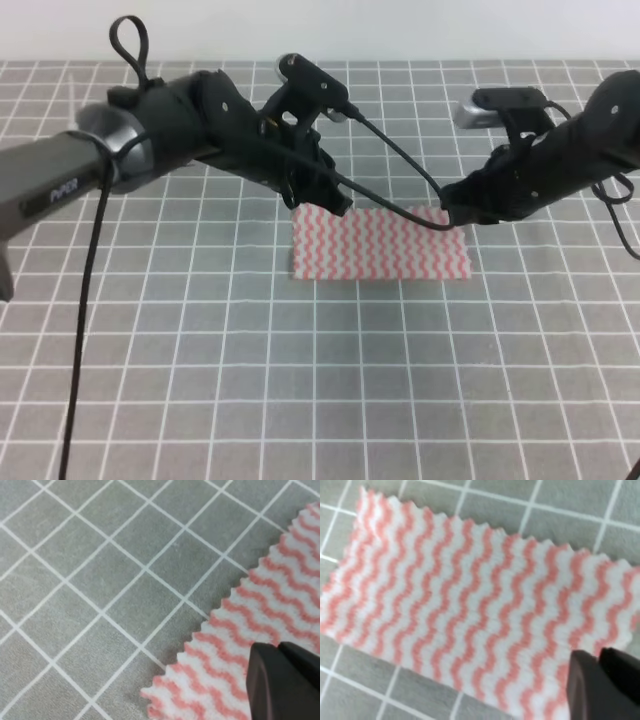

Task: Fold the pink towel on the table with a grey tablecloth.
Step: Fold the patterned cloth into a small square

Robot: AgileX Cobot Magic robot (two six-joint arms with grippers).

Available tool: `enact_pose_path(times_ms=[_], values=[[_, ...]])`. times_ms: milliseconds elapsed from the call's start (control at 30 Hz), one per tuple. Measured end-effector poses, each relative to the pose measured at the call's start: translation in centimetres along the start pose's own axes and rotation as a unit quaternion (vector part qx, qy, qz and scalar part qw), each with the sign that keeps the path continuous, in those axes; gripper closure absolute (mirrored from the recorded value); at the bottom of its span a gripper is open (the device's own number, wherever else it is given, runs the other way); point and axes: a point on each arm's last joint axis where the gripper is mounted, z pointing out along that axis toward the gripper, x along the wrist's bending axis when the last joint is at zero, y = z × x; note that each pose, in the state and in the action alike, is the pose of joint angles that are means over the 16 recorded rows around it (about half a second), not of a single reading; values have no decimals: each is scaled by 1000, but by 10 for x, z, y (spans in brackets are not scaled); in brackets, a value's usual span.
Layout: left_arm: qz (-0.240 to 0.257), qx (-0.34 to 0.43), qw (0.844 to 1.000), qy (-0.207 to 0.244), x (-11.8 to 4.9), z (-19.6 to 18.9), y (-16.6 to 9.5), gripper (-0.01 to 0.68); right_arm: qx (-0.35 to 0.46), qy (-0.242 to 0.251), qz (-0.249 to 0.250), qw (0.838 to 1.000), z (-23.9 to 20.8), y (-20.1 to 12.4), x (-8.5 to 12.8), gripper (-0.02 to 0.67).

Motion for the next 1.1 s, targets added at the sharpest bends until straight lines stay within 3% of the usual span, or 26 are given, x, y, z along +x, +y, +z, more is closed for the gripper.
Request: enact_pose_path(times_ms=[367, 1100], values=[[-17, 32, 999, -18, -1, 24, -16, 673, 32, -10, 9, 999, 11, -5, -12, 391], [-21, 50, 998, -22, -1, 38, -26, 673, 48, -21, 33, 998, 30, -11, -19, 391]])
